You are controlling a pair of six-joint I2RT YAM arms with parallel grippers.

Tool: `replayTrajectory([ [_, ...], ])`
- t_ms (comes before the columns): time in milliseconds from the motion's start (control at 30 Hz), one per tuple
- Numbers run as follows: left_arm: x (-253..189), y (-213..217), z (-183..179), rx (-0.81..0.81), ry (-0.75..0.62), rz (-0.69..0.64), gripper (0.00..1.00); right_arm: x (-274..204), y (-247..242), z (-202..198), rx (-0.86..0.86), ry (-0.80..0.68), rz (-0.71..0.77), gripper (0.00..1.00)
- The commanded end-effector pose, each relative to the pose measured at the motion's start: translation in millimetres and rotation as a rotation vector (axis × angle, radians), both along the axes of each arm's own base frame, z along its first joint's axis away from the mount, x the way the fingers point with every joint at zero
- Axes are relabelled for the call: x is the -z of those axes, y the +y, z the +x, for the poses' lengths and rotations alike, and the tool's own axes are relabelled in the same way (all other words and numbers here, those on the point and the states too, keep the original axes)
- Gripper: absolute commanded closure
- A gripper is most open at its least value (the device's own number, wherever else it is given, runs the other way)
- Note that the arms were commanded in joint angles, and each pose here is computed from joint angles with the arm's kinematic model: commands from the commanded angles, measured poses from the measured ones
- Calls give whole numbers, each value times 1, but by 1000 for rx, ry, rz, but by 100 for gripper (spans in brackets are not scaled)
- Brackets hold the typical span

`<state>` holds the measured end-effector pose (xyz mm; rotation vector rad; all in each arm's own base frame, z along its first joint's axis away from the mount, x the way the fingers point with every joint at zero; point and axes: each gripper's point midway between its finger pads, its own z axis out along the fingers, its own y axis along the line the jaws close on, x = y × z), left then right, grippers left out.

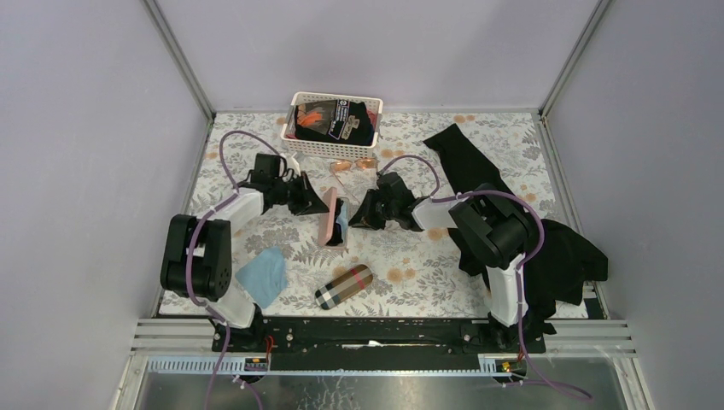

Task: Organize the sunglasses
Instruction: Close the sunglasses case at the center of the board, then move the sunglasses case at the center of the board.

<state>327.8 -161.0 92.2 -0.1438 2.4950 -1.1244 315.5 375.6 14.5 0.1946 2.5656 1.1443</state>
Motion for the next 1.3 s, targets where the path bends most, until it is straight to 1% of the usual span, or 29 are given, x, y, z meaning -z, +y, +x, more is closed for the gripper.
replayTrajectory([
  [0,41,-8,-17,18,101,49,95,-2,12,-1,-18,5,26,77],
  [167,43,-14,-17,34,105,49,92,-5,11,1,-10,-1,23,77],
  [300,27,-13,-10,28,60,70,90,-13,4,3,8,-30,1,77],
  [400,8,-9,-3,17,-5,133,86,-26,-4,4,19,-70,-24,77],
  [500,-8,-2,0,-12,-78,217,80,-36,-23,3,42,-111,-85,76],
  [567,-15,0,0,-38,-123,270,73,-42,-40,1,63,-133,-130,72],
  [700,-18,-2,-2,-72,-176,364,61,-56,-71,-4,101,-186,-202,53],
  [733,-17,-4,-3,-74,-180,380,52,-59,-77,-5,109,-197,-217,49],
  [767,-15,-6,-4,-78,-180,396,39,-61,-82,-7,114,-206,-228,46],
  [800,-13,-9,-5,-79,-181,410,29,-63,-87,-9,120,-212,-238,44],
  [833,-11,-12,-5,-79,-179,420,24,-66,-91,-11,123,-218,-246,41],
  [867,-9,-16,-6,-77,-175,430,8,-68,-94,-13,127,-223,-250,40],
  [900,-7,-19,-7,-73,-173,442,2,-70,-97,-14,130,-229,-252,39],
  [1067,7,-28,-12,-55,-158,532,1,-75,-104,-20,137,-242,-258,37],
  [1133,15,-30,-15,-46,-135,544,1,-74,-105,-21,135,-242,-260,36],
  [1267,38,-23,-17,-69,-93,619,1,-74,-105,-22,128,-243,-255,36],
])
